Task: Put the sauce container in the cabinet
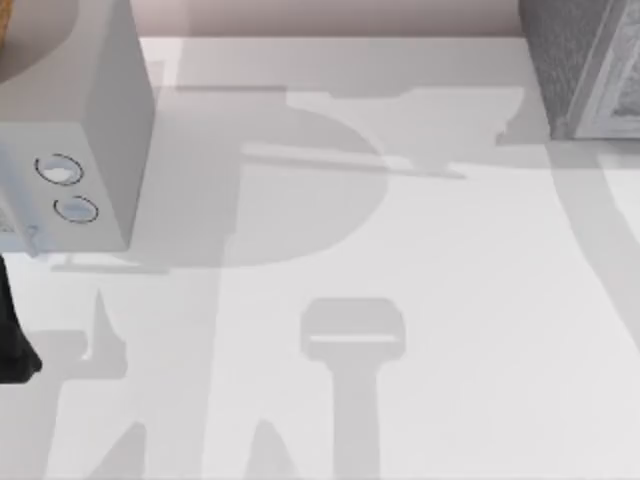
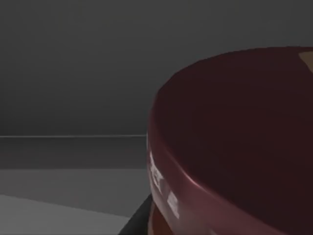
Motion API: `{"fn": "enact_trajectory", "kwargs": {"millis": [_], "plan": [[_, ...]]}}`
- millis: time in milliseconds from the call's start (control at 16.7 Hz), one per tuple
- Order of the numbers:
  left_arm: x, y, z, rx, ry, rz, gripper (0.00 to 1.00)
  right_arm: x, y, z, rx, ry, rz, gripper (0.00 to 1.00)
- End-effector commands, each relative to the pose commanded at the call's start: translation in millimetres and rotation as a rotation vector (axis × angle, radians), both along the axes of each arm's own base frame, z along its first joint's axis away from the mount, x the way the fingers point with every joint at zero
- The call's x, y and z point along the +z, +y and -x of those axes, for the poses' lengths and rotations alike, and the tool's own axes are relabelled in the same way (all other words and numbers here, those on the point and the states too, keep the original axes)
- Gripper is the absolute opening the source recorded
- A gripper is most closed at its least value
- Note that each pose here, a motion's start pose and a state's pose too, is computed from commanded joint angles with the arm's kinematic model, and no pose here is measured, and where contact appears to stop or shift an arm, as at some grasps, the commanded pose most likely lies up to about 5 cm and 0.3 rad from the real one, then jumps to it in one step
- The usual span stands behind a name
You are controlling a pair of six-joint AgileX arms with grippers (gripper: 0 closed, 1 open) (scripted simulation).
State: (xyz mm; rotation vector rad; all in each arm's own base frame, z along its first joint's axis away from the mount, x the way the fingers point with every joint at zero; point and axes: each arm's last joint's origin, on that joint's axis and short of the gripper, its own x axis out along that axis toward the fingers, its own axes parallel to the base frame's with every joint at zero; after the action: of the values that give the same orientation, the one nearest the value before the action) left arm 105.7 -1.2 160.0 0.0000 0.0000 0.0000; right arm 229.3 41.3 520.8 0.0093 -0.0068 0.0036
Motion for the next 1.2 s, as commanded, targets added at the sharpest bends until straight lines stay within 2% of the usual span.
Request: {"fn": "enact_trajectory", "kwargs": {"millis": [180, 720, 900, 1080, 1200], "plan": [[0.0, 0.0, 0.0, 0.000, 0.000, 0.000, 1.00, 8.2, 5.6, -14.5, 0.002, 0.008, 0.007, 0.00], [0.0, 0.0, 0.0, 0.000, 0.000, 0.000, 1.00, 12.8, 4.6, -26.5, -0.004, -0.007, 0.006, 0.00], [0.0, 0.0, 0.0, 0.000, 0.000, 0.000, 1.00, 16.4, 4.4, -59.7, -0.012, -0.012, 0.002, 0.00], [0.0, 0.0, 0.0, 0.000, 0.000, 0.000, 1.00, -2.3, 10.9, -119.3, 0.003, 0.035, 0.008, 0.00], [0.0, 0.0, 0.0, 0.000, 0.000, 0.000, 1.00, -8.8, 10.9, -145.5, 0.004, 0.039, 0.014, 0.00]]}}
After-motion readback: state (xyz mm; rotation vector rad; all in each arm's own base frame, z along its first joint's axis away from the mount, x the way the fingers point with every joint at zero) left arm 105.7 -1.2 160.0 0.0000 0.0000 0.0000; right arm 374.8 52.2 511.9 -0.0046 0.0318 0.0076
